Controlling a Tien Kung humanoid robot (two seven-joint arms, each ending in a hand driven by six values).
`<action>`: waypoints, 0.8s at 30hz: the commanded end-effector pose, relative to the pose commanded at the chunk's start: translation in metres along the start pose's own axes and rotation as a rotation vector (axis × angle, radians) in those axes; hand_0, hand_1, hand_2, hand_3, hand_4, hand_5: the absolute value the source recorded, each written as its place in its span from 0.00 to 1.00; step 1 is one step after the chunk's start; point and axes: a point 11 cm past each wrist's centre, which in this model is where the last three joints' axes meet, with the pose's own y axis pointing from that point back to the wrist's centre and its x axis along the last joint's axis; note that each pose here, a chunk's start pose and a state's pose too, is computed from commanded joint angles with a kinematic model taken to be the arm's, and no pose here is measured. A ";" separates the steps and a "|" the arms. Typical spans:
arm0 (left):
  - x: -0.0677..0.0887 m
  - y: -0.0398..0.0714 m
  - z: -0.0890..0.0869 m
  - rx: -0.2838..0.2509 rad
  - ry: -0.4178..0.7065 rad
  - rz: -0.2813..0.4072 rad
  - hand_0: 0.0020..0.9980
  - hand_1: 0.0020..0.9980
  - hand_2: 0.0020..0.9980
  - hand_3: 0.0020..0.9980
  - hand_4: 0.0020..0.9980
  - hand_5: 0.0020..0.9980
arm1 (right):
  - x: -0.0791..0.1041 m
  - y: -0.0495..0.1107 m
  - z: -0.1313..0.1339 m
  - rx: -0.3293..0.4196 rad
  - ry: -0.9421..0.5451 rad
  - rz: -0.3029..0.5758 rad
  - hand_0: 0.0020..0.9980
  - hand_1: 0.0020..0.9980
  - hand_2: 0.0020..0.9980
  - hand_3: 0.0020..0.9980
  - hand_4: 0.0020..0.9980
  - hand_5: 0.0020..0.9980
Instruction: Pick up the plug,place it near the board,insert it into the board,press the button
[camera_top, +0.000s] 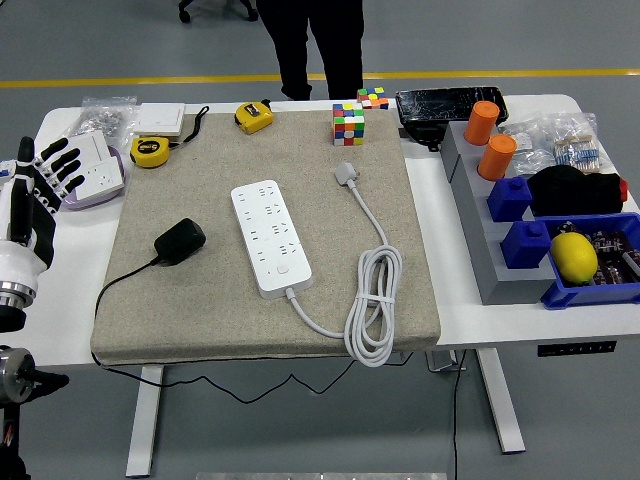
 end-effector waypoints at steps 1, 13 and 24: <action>0.000 0.000 0.000 -0.001 -0.001 0.001 0.80 0.83 0.80 0.80 1.00 1.00 | 0.000 0.000 0.000 0.000 0.000 0.000 0.97 0.93 0.86 0.84 1.00 0.95; 0.002 0.000 0.000 -0.004 -0.011 0.009 0.80 0.83 0.80 0.79 1.00 0.98 | 0.001 0.000 0.001 -0.002 0.001 0.003 0.97 0.93 0.86 0.84 1.00 0.96; 0.001 0.000 0.002 -0.009 -0.022 0.008 0.80 0.83 0.80 0.79 1.00 0.97 | 0.001 0.000 0.000 0.000 0.001 0.002 0.96 0.93 0.86 0.84 1.00 0.95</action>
